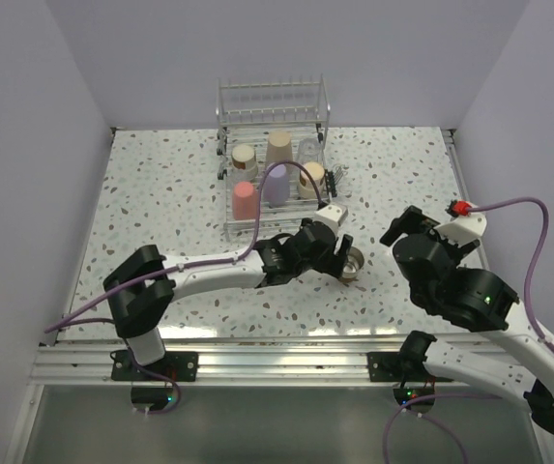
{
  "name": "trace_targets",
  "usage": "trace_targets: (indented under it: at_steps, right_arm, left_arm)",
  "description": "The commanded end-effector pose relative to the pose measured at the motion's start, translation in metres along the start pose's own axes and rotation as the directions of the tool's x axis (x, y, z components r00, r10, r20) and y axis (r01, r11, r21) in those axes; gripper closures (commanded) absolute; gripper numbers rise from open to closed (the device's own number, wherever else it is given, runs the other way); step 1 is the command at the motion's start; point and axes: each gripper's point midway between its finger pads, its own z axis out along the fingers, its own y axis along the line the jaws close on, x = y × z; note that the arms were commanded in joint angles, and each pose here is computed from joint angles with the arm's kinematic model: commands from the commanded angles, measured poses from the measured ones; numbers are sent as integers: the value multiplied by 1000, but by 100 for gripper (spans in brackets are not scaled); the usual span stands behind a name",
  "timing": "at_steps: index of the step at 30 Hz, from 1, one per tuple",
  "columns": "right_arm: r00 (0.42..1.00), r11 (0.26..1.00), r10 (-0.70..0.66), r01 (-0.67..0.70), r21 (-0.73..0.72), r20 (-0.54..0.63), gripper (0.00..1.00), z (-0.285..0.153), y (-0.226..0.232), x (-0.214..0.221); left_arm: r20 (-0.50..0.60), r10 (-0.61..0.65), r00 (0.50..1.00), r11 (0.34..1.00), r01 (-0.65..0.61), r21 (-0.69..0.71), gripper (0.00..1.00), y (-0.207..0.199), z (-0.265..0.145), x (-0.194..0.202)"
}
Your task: Load the cups into the dish rack
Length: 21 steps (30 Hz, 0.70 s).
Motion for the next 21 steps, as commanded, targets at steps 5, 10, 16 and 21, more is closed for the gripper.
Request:
trace_targets:
  at_steps: [5,10,16,21]
  right_arm:
    - [1000,999,27,-27,19,11,2,1,-6,2]
    - [1000,1000,24,-24,15,3,2,1,-7,7]
    - [1000,1000,21,-21,16,1,2,2,-7,10]
    - [1000,1000,11,-10,15,-12,2,4,-4,17]
  left_arm:
    - [47,-29,998,999,28,25,23,-24,32,-23]
    - [21,-10,1000,1000,10,-14,30,-18,47,-13]
    - [-34,6,999,999,-8,-52,46,-12,59,3]
    - [-55,4,998,996,-9,-89,60,-4,62,11]
